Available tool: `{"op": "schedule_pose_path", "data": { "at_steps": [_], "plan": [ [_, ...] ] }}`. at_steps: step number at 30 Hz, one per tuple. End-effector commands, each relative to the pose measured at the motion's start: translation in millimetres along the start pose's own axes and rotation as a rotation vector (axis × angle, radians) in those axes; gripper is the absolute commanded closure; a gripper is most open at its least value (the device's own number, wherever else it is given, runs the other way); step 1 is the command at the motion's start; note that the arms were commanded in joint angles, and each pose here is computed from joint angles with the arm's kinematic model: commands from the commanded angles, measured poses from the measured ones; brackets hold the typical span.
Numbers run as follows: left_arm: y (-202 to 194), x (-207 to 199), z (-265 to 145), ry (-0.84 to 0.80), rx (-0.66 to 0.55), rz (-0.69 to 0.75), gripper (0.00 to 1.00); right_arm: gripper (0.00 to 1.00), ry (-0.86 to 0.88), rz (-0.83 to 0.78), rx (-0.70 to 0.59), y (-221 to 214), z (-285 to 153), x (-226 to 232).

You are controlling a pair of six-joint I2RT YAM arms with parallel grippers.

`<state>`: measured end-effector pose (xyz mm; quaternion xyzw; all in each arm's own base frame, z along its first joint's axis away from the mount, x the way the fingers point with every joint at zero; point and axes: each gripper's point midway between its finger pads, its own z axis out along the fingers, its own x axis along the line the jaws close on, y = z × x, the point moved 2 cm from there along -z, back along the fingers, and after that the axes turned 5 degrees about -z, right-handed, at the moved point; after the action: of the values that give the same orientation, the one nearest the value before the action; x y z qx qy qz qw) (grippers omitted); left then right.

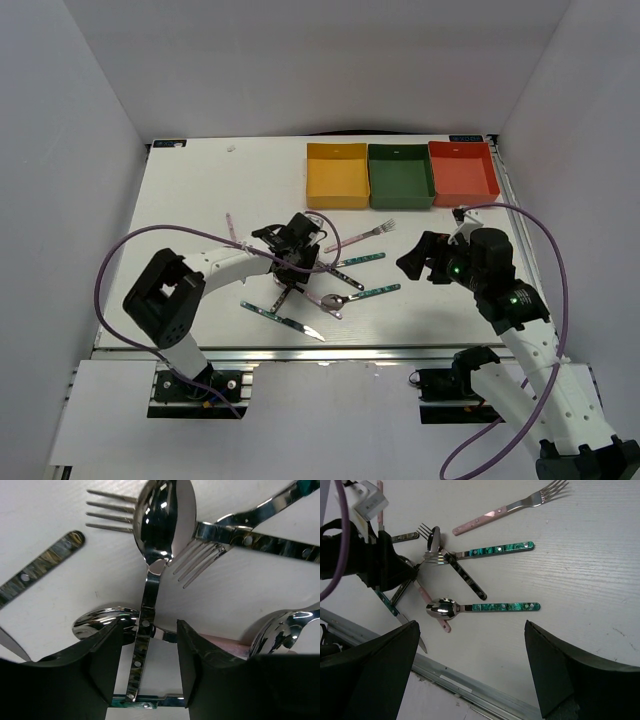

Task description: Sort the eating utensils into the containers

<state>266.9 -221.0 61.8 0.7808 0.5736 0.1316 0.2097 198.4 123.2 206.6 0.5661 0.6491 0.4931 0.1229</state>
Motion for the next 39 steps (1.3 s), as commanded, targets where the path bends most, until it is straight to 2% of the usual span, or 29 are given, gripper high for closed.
{"op": "schedule_pose_path", "data": {
  "at_steps": [1, 9, 11, 13, 18, 20, 23, 25, 39],
  "plan": [
    [-9, -2, 6, -0.001, 0.017, 0.018, 0.44, 0.11, 0.053, -0.023, -0.039, 8, 2, 8],
    [-13, 5, 24, 0.066, 0.028, 0.012, 0.55, 0.11, 0.063, -0.028, -0.043, 7, 3, 8],
    [-15, 5, 31, 0.074, 0.039, 0.01, 0.64, 0.11, 0.069, -0.028, -0.037, 5, 4, 8],
    [-15, 3, 34, 0.072, 0.041, 0.005, 0.69, 0.11, 0.068, -0.027, -0.028, 3, 5, 7],
    [-18, 1, 37, 0.064, 0.044, -0.004, 0.73, 0.11, 0.056, -0.033, -0.022, 0, 6, 4],
    [-17, 4, 34, 0.081, 0.046, -0.006, 0.83, 0.11, 0.055, -0.033, -0.02, -1, 8, 4],
    [-9, 5, 25, 0.102, 0.02, -0.006, 0.89, 0.11, 0.059, -0.032, -0.019, -1, 9, 4],
    [-4, 7, 17, 0.116, 0.004, -0.009, 1.0, 0.11, 0.061, -0.03, -0.014, -2, 11, 4],
    [16, 30, -31, 0.247, -0.08, -0.061, 1.0, 0.11, 0.115, 0.001, 0.01, -3, 21, 10]
  ]
}}
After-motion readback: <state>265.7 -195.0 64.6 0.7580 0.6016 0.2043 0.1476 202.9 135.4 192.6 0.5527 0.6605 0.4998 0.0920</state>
